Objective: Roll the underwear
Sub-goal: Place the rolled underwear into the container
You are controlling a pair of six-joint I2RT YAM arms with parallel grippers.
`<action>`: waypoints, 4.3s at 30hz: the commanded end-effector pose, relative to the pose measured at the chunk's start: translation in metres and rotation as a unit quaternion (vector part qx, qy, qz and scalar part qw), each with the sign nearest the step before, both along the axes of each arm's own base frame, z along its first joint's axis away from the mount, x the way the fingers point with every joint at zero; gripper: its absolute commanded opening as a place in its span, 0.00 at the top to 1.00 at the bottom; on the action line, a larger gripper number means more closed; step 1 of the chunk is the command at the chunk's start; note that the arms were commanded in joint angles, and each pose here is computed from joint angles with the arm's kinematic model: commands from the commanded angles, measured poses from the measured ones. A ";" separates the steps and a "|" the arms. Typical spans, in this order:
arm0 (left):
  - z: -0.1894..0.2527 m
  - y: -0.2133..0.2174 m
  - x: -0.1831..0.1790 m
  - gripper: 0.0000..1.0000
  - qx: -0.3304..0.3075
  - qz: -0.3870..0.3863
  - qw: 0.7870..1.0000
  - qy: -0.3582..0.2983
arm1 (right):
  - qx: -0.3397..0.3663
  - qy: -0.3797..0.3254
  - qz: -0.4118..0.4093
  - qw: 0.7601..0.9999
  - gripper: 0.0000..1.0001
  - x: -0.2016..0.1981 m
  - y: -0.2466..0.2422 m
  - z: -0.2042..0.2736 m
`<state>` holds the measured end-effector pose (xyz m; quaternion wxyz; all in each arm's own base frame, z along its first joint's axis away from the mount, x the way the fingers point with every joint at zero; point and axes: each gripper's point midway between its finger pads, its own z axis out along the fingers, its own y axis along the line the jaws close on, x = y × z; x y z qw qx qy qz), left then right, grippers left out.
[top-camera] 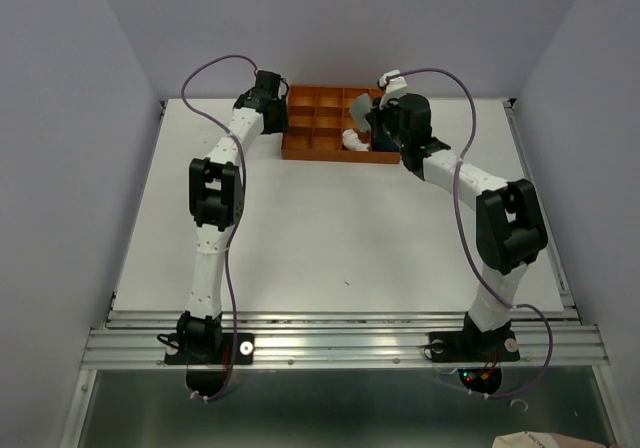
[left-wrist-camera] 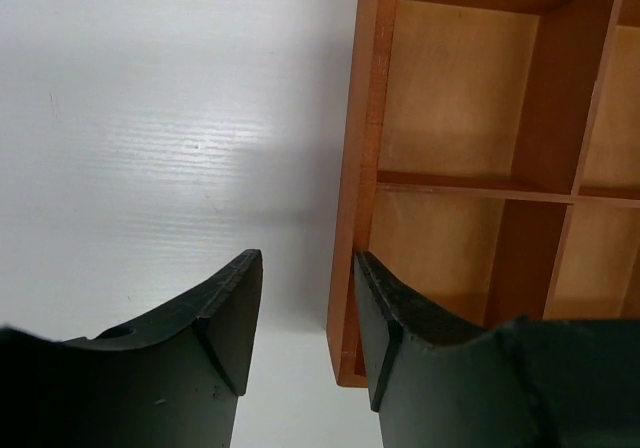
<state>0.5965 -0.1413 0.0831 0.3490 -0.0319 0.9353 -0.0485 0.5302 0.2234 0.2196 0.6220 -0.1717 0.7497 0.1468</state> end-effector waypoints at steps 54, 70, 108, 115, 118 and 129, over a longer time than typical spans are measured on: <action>-0.011 -0.021 0.029 0.90 -0.072 -0.029 0.996 -0.038 | -0.283 -0.060 0.103 0.952 0.99 0.068 0.107 -0.109; -0.015 -0.008 0.030 0.94 -0.087 -0.018 0.996 -0.030 | -0.158 0.121 0.141 0.970 0.99 0.043 0.110 -0.128; -0.011 -0.005 0.031 0.94 -0.087 -0.010 0.996 -0.034 | -0.114 0.212 0.151 0.959 0.50 0.042 0.097 -0.150; -0.008 -0.004 0.032 0.94 -0.090 -0.006 0.995 -0.036 | -0.083 0.159 0.194 0.964 0.30 0.039 0.113 -0.091; -0.007 -0.003 0.032 0.94 -0.090 -0.004 0.995 -0.036 | -0.072 0.137 0.179 0.972 0.29 0.047 0.114 -0.076; -0.006 -0.004 0.032 0.89 -0.093 -0.005 0.995 -0.037 | -0.045 0.081 0.152 0.984 0.45 0.070 0.130 -0.067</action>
